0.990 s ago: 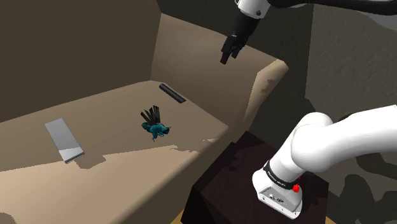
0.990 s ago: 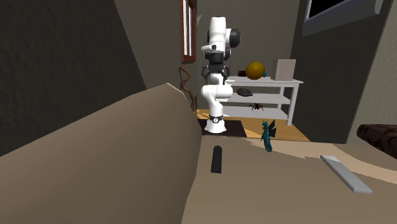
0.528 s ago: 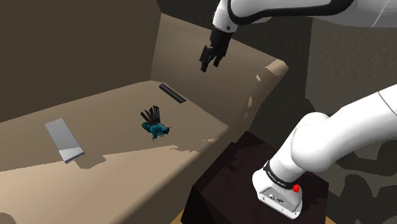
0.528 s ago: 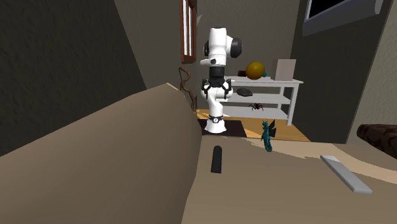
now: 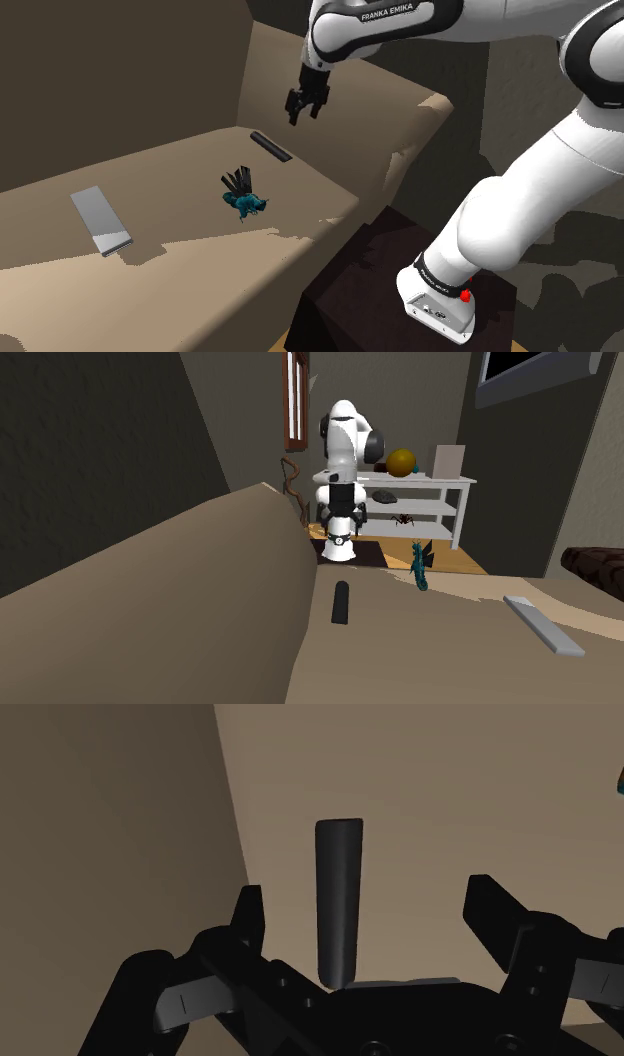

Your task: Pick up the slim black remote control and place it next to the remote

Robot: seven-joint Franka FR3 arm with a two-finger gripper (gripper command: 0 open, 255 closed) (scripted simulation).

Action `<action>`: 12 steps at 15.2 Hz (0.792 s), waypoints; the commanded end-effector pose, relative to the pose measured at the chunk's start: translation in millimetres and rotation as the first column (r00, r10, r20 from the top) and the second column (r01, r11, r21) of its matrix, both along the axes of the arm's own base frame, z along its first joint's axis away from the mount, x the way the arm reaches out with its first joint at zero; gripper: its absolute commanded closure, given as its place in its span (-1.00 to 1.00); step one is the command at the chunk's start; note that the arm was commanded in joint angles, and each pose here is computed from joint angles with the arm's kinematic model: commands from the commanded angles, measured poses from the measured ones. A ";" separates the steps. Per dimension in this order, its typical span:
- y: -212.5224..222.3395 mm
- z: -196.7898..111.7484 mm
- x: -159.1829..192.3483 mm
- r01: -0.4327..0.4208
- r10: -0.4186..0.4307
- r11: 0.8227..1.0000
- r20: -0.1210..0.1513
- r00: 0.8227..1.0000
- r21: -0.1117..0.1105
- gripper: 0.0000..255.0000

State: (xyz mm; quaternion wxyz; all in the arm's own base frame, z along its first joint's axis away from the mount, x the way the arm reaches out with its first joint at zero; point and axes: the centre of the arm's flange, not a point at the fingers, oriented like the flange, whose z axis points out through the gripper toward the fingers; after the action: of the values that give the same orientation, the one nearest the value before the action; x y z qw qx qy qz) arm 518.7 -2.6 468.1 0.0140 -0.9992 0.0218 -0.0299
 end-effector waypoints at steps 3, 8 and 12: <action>-3.0 -41.2 39.5 0.030 -0.030 0.999 -0.025 0.999 0.014 -1.00; -3.3 -91.1 87.3 0.067 -0.065 0.997 -0.057 0.996 0.030 -1.00; -3.3 -118.4 107.4 0.083 -0.080 0.996 -0.070 0.994 0.036 -1.00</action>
State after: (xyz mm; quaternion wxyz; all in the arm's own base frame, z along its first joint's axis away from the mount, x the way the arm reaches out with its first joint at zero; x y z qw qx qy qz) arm 622.0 -5.9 355.1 0.0309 -0.9976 0.0626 0.0039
